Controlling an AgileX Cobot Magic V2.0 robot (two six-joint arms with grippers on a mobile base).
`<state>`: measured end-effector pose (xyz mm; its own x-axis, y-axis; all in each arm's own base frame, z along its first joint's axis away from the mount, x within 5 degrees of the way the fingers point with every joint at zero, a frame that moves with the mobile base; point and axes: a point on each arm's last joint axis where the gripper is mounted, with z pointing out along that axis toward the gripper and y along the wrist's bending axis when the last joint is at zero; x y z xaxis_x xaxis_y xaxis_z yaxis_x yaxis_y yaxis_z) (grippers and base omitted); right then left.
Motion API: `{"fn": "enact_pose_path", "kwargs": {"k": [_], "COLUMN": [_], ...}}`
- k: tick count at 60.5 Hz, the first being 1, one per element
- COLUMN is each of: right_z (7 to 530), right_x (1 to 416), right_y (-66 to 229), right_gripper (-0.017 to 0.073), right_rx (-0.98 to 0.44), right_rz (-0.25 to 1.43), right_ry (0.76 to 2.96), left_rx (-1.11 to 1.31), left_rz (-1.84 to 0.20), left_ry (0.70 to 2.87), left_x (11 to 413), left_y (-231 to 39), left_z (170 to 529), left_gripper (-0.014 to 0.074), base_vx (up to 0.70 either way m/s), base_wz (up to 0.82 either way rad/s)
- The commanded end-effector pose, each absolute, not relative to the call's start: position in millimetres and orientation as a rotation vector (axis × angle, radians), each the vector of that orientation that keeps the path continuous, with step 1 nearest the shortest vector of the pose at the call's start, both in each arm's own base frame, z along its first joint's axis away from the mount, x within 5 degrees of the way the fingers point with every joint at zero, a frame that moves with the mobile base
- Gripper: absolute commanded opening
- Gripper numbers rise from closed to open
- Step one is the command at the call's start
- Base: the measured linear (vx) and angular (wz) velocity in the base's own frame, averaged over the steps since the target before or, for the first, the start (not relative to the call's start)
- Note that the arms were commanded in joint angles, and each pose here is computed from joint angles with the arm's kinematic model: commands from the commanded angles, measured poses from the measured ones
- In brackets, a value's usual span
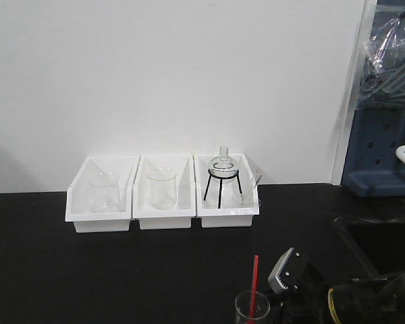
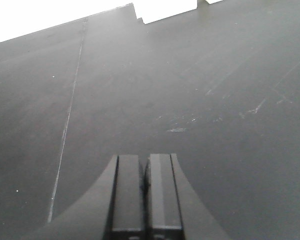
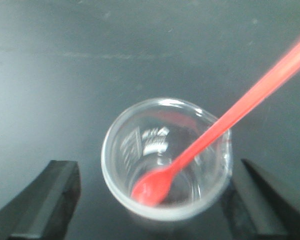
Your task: Grab beaker from right and move to left
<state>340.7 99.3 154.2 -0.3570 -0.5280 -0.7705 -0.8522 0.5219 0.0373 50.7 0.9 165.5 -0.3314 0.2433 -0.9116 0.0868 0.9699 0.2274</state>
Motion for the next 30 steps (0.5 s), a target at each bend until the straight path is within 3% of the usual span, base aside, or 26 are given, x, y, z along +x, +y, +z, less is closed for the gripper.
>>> {"fn": "enact_pose_path", "kwargs": {"k": [1, 17, 30], "right_z": [185.7, 239.0, 313.5], "right_x": [339.4, 330.6, 297.8], "right_y": [95.5, 84.3, 77.1], "right_gripper": [0.0565, 0.0565, 0.0544], "right_rx": [-1.119, -0.970, -0.772], "right_rz": [0.494, 0.396, 0.365], "right_ry": [2.006, 1.948, 1.827], "left_rx": [0.239, 0.239, 0.239], "left_rz": [0.157, 0.157, 0.157], "left_ry": [1.844, 1.844, 1.844], "left_x": [52.8, 52.8, 52.8], "left_y": [0.1, 0.1, 0.1], "left_z": [166.1, 166.1, 166.1], "left_gripper": [-0.0006, -0.0006, -0.0006], "base_vx": [0.00, 0.00, 0.00], "base_wz": [0.00, 0.00, 0.00]}}
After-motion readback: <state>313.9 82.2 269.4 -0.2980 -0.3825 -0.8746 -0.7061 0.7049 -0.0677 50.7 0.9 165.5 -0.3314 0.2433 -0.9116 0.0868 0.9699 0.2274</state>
